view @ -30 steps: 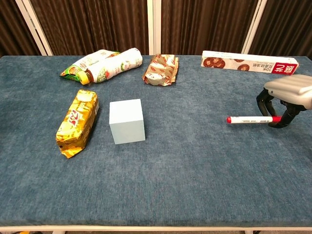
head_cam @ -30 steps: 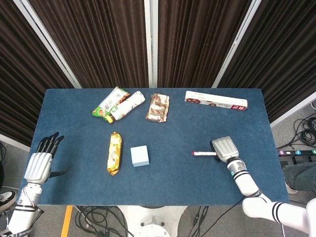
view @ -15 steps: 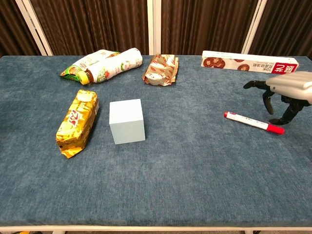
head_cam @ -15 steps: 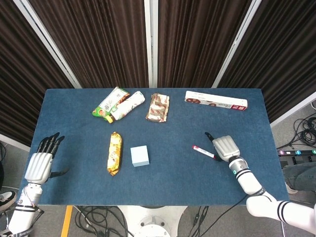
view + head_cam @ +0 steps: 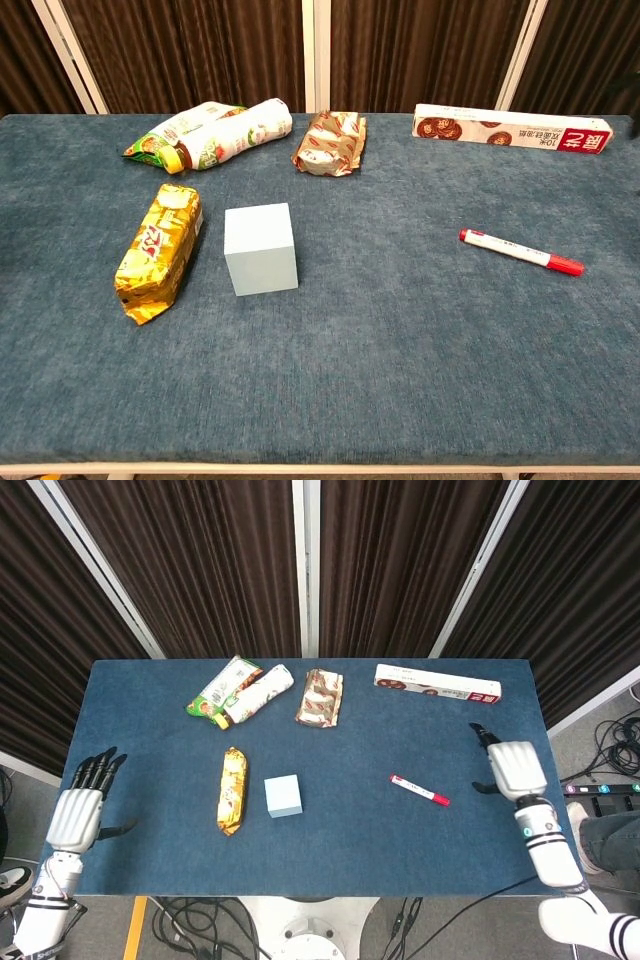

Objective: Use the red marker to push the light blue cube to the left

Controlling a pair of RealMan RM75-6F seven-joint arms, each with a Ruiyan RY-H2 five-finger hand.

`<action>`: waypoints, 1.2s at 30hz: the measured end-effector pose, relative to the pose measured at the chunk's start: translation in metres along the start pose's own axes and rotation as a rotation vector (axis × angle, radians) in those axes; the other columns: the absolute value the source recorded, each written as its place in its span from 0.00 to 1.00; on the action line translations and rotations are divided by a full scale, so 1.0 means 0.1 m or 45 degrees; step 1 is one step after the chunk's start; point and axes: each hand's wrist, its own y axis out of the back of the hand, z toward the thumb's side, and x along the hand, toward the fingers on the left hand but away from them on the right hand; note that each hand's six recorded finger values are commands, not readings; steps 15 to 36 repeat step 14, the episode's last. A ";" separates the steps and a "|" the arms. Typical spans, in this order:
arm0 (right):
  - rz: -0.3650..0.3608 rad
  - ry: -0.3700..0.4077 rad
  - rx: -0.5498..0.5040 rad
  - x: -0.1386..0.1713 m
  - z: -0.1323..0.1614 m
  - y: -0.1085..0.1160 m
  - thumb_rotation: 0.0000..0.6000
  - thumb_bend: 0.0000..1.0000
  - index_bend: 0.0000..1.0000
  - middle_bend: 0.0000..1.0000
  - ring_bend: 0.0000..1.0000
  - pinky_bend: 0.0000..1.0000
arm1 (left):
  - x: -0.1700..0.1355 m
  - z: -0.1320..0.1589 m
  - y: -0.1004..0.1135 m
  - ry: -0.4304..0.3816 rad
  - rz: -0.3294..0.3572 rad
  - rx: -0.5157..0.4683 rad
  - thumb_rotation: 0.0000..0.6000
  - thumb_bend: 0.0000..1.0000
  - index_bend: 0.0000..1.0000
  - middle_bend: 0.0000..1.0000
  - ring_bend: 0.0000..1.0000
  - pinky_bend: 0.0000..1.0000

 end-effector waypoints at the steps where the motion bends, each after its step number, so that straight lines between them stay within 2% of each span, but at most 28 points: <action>1: -0.023 -0.043 -0.001 0.08 -0.14 0.01 0.87 0.00 0.21 0.16 0.87 0.97 | 0.00 0.00 0.00 0.000 -0.001 0.000 1.00 0.00 0.12 0.10 0.04 0.07; 2: -0.029 -0.073 0.000 0.14 -0.24 0.00 0.82 0.00 0.16 0.11 0.77 0.91 | 0.00 0.00 -0.01 -0.001 -0.004 0.002 1.00 0.00 0.12 0.10 0.04 0.07; 4: -0.015 -0.130 0.008 0.28 -0.46 -0.05 0.74 0.00 0.11 0.05 0.45 0.74 | 0.01 0.01 -0.02 -0.004 -0.010 0.005 1.00 0.00 0.12 0.10 0.04 0.07; 5: -0.006 -0.148 0.012 0.33 -0.52 -0.07 0.68 0.00 0.09 0.04 0.25 0.54 | 0.01 0.02 -0.03 -0.007 -0.013 0.007 1.00 0.00 0.12 0.10 0.04 0.07; 6: -0.001 -0.162 0.013 0.37 -0.58 -0.09 0.62 0.00 0.07 0.02 0.09 0.27 | 0.01 0.03 -0.04 -0.011 -0.014 0.009 1.00 0.00 0.12 0.10 0.04 0.07; 7: -0.003 -0.178 0.013 0.42 -0.64 -0.10 0.58 0.00 0.05 0.01 0.03 0.11 | 0.01 0.04 -0.04 -0.014 -0.015 0.009 1.00 0.00 0.12 0.10 0.03 0.07; 8: -0.010 -0.187 0.012 0.45 -0.68 -0.10 0.55 0.00 0.04 0.01 0.01 0.04 | 0.00 0.05 -0.04 -0.018 -0.013 0.009 1.00 0.00 0.12 0.10 0.03 0.07; 9: -0.019 -0.193 0.013 0.47 -0.70 -0.10 0.52 0.00 0.02 0.00 0.00 0.00 | 0.00 0.05 -0.04 -0.019 -0.013 0.009 1.00 0.00 0.12 0.10 0.04 0.07; 14: -0.075 -0.226 0.000 0.60 -0.82 -0.07 0.51 0.00 0.02 0.00 0.00 0.00 | -0.02 0.05 -0.05 -0.022 -0.016 0.005 1.00 0.00 0.12 0.10 0.04 0.07; 36: -0.075 -0.226 0.000 0.60 -0.82 -0.07 0.51 0.00 0.02 0.00 0.00 0.00 | -0.02 0.05 -0.05 -0.022 -0.016 0.005 1.00 0.00 0.12 0.10 0.04 0.07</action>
